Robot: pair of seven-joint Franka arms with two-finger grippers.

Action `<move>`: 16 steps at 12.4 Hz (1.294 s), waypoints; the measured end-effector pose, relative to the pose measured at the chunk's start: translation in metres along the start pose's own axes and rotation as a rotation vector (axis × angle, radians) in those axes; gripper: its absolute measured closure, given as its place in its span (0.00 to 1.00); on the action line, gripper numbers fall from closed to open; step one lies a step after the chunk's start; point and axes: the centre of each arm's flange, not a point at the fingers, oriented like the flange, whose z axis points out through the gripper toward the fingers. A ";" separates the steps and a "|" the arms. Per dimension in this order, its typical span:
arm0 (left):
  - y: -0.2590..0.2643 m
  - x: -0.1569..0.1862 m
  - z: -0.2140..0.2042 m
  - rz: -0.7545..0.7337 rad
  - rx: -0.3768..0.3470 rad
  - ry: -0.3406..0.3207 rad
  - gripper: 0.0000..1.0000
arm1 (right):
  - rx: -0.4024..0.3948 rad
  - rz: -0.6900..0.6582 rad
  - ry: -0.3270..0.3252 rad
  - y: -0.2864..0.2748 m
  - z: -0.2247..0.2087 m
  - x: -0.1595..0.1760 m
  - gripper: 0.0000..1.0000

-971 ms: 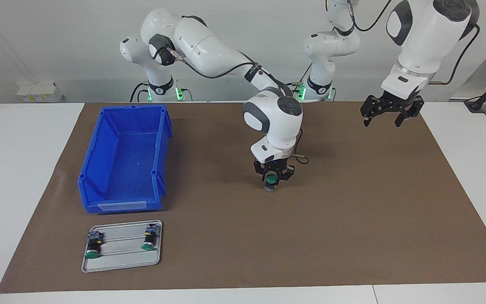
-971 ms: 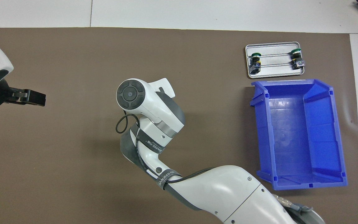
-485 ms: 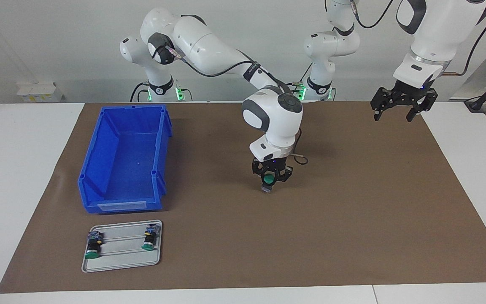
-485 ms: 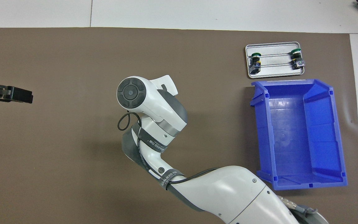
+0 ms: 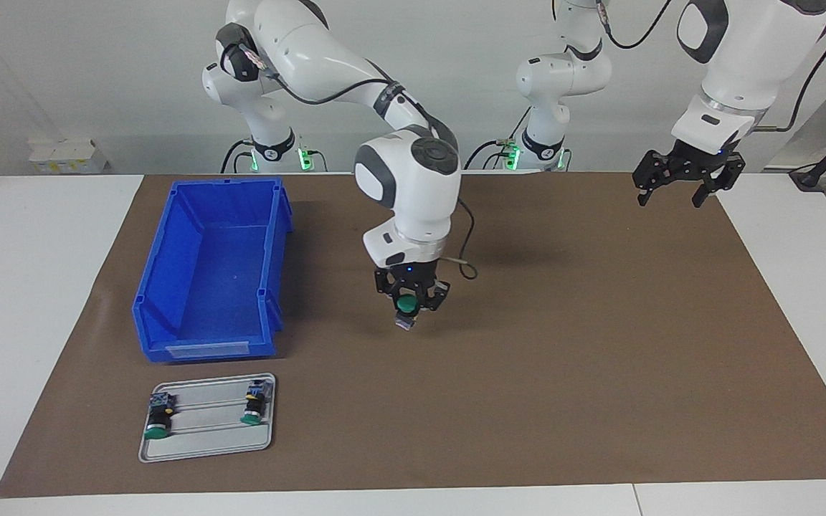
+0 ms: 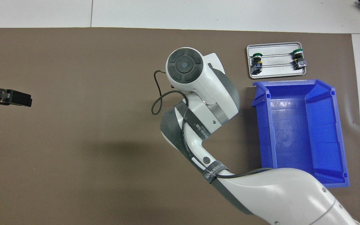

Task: Place and press button with both arms
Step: 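Carry the button with the right gripper over the blue bin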

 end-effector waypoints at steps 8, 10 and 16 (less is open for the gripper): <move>0.009 -0.018 0.020 0.013 0.000 -0.051 0.00 | 0.044 -0.257 -0.048 0.199 -0.056 0.085 0.63; 0.009 -0.019 0.019 0.013 0.001 -0.049 0.00 | 0.040 -0.350 -0.051 0.252 -0.056 0.105 0.63; 0.016 -0.019 0.019 0.003 -0.073 -0.042 0.00 | 0.075 -0.493 -0.074 0.337 0.000 0.132 0.63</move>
